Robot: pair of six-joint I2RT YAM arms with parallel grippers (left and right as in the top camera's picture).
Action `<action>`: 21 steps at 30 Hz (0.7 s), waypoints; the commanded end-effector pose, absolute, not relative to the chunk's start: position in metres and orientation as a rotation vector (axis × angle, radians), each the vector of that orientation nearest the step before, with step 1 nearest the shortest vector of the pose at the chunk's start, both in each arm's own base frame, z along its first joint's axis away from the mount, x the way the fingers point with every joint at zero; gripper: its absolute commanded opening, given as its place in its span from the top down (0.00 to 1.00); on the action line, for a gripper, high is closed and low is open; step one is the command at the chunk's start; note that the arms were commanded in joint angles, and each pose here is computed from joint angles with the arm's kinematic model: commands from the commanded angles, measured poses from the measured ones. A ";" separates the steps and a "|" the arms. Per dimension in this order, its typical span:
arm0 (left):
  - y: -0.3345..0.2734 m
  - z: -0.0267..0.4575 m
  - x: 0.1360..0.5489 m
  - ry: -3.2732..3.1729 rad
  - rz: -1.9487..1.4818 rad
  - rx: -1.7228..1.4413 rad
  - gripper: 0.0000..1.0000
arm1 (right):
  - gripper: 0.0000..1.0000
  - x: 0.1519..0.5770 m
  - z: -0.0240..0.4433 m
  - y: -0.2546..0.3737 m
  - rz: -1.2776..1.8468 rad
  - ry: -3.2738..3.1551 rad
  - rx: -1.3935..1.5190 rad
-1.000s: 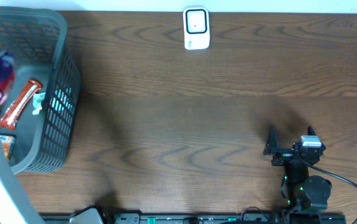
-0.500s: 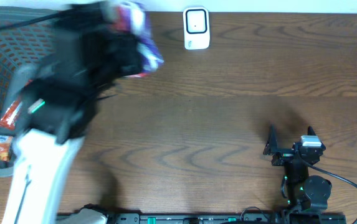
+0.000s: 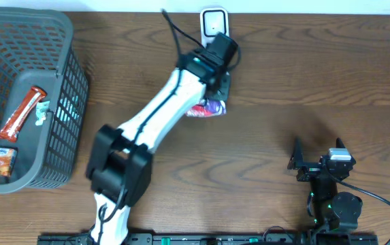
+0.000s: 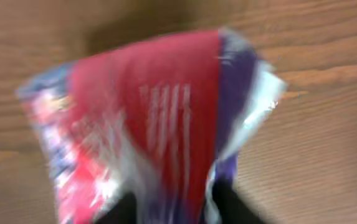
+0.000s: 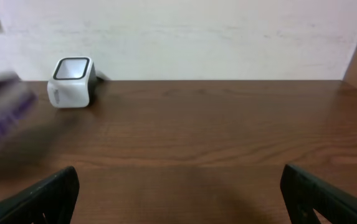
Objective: Scan the item barcode
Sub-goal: 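Carry the purple-red pack to the table centre and release it, then reach the left gripper into the basket and grasp the mint-green packet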
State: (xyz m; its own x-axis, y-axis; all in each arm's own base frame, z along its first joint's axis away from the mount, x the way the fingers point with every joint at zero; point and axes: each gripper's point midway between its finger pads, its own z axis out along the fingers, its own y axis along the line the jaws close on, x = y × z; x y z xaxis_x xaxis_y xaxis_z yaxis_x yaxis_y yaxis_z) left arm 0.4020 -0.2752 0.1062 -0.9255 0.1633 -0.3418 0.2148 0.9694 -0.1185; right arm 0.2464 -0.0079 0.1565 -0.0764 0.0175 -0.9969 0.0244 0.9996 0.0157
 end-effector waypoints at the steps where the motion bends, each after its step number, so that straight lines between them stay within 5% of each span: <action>1: -0.276 0.120 0.404 2.756 -0.235 0.223 0.09 | 0.01 0.246 0.156 -0.006 -0.007 1.649 0.021; 5: -0.267 0.166 0.408 2.694 -0.266 0.209 0.02 | 0.01 0.246 0.156 -0.006 -0.007 1.649 0.021; 10: -0.215 0.286 0.418 2.444 -0.323 0.103 0.00 | 0.01 0.246 0.156 -0.006 -0.007 1.649 0.021; 16: -0.037 0.381 0.402 2.177 -0.002 -0.364 0.01 | 0.01 0.246 0.156 -0.006 -0.007 1.649 0.021; 21: 0.118 0.389 0.351 2.040 0.181 -0.911 0.01 | 0.01 0.246 0.156 -0.006 -0.007 1.649 0.021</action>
State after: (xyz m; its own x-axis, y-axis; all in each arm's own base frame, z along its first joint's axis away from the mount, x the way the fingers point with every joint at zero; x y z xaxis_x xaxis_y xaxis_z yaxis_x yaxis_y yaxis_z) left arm 0.3727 0.0368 0.4088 -0.4422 -0.3962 -0.8047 -0.4120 0.8866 -0.2102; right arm 0.2464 -0.0079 0.1565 -0.0764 0.0175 -0.9969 0.0244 0.9996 0.0157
